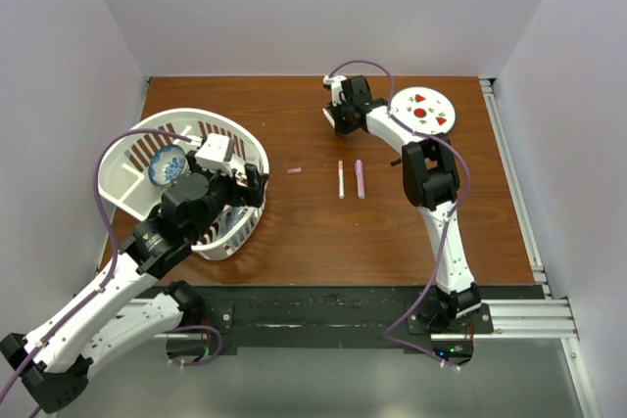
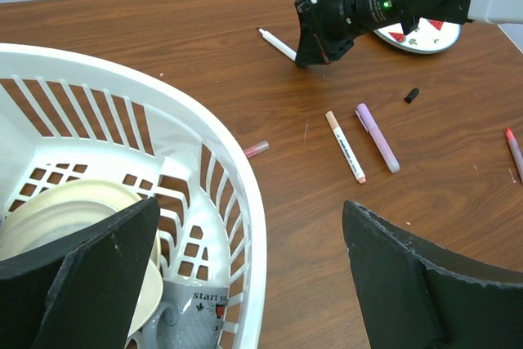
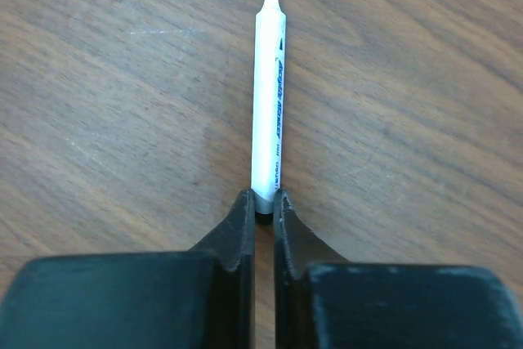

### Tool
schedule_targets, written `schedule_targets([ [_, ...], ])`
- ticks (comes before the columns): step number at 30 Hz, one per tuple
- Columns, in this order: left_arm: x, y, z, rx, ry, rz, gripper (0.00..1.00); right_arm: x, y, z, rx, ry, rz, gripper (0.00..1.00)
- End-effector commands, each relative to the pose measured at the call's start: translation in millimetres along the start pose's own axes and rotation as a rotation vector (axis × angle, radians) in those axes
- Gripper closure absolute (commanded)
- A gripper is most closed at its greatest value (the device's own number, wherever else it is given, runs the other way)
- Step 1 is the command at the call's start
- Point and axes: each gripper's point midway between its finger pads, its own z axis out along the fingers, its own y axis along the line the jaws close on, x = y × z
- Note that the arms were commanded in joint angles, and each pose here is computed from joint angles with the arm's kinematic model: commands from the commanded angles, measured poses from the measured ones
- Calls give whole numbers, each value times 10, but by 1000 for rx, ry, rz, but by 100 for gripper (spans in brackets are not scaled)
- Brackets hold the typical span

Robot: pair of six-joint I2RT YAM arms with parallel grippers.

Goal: Insert the pens into the pen caps

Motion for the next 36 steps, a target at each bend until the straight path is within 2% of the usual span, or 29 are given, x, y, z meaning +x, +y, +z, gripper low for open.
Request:
schedule_targets([
  [1, -84, 40, -11, -9, -35, -10, 2, -187, 178, -65, -25, -36, 9, 100],
  [4, -96, -25, -1, 30, -37, -13, 5, -287, 354, -245, -48, -92, 39, 100],
  [7, -86, -106, 36, 70, -21, -30, 7, -645, 484, -687, -75, -231, 123, 100],
  [8, -122, -171, 32, 95, -20, -62, 7, -560, 506, -852, -71, -238, 144, 100],
  [10, -152, -288, 65, 142, -14, -101, 9, -654, 548, -1075, -66, -318, 185, 100],
  [11, -175, -406, 53, 197, -8, -139, 9, -390, 568, -1060, -50, -283, 190, 100],
  [12, -184, -473, 64, 224, -5, -162, 10, -513, 629, -1335, -52, -340, 195, 100],
  [13, -254, -538, 67, 253, -27, -194, 9, -548, 653, -1426, -47, -379, 199, 100],
  [14, -241, -624, 69, 290, -17, -245, 10, -360, 665, -1461, -39, -357, 209, 100],
  [16, -305, -725, 120, 331, -35, -293, 10, -439, 772, -1816, -69, -423, 240, 100],
  [18, -280, -850, 180, 376, -10, -350, 10, -195, 910, -1926, -98, -411, 273, 100],
  [19, -316, -902, 198, 397, -18, -367, 11, -325, 938, -2250, -121, -494, 290, 100],
  [20, -390, -977, 210, 434, -37, -403, 11, -107, 972, -2256, -128, -472, 311, 100],
  [21, -350, -1022, 267, 447, -23, -416, 11, -87, 1050, -2388, -161, -494, 348, 100],
  [22, -456, -1078, 280, 479, -63, -434, 12, -204, 1080, -2701, -196, -585, 365, 100],
  [23, -416, -1129, 301, 504, -51, -463, 12, -10, 1113, -2732, -211, -578, 383, 100],
  [25, -461, -1215, 370, 548, -77, -493, 14, 67, 1224, -3043, -285, -650, 436, 100],
  [26, -368, -1267, 431, 564, -49, -518, 15, 89, 1314, -3144, -327, -669, 446, 100],
  [28, -465, -1348, 445, 620, -95, -538, 18, 172, 1412, -3287, -392, -696, 474, 100],
  [32, -433, -1535, 523, 715, -86, -559, 23, 220, 1531, -3668, -495, -771, 512, 100],
  [36, -447, -1658, 560, 767, -99, -549, 29, 266, 1572, -3829, -542, -788, 522, 100],
])
